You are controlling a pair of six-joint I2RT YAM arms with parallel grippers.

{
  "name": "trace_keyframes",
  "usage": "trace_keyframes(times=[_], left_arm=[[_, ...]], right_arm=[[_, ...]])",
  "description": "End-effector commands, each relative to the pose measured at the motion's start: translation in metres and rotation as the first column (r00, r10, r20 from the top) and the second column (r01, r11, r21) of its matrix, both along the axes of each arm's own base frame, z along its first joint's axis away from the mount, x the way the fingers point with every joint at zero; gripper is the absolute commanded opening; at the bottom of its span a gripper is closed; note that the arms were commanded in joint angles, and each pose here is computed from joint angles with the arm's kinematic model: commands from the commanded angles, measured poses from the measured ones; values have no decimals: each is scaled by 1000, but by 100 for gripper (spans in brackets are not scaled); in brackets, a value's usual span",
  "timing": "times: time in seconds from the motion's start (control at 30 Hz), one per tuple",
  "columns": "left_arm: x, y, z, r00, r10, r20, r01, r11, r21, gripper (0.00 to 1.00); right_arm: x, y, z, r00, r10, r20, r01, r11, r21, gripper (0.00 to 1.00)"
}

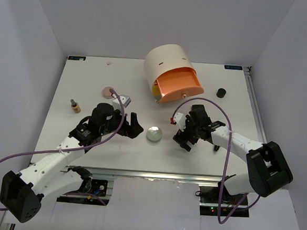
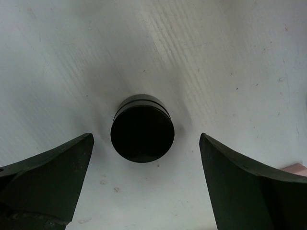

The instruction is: Organize the makeup

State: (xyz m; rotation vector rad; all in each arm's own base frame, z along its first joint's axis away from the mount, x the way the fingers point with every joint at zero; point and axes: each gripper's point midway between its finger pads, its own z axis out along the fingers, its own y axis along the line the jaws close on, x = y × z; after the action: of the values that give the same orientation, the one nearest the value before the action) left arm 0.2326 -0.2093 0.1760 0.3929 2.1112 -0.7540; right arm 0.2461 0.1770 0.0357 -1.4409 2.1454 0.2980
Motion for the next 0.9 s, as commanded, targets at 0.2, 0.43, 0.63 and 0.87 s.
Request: trace_keyframes(times=[0.2, 0.43, 0.63, 0.87], left_arm=[[0, 1, 14, 999, -1, 54, 3, 1000, -26, 98], [-1, 2, 19, 997, 4, 74, -1, 999, -41, 98], [-2, 2, 23, 996, 0, 84, 4, 999, -51, 98], [-3, 2, 27, 995, 0, 96, 6, 998, -61, 98]], right_arm=[[12, 22, 8, 998, 63, 24, -64, 996, 61, 70], [14, 25, 5, 997, 77, 14, -78, 995, 55, 51], [4, 34, 25, 985, 171, 4, -170, 980, 99, 22], [-44, 61, 147, 880, 438, 181, -474, 823, 312, 20]])
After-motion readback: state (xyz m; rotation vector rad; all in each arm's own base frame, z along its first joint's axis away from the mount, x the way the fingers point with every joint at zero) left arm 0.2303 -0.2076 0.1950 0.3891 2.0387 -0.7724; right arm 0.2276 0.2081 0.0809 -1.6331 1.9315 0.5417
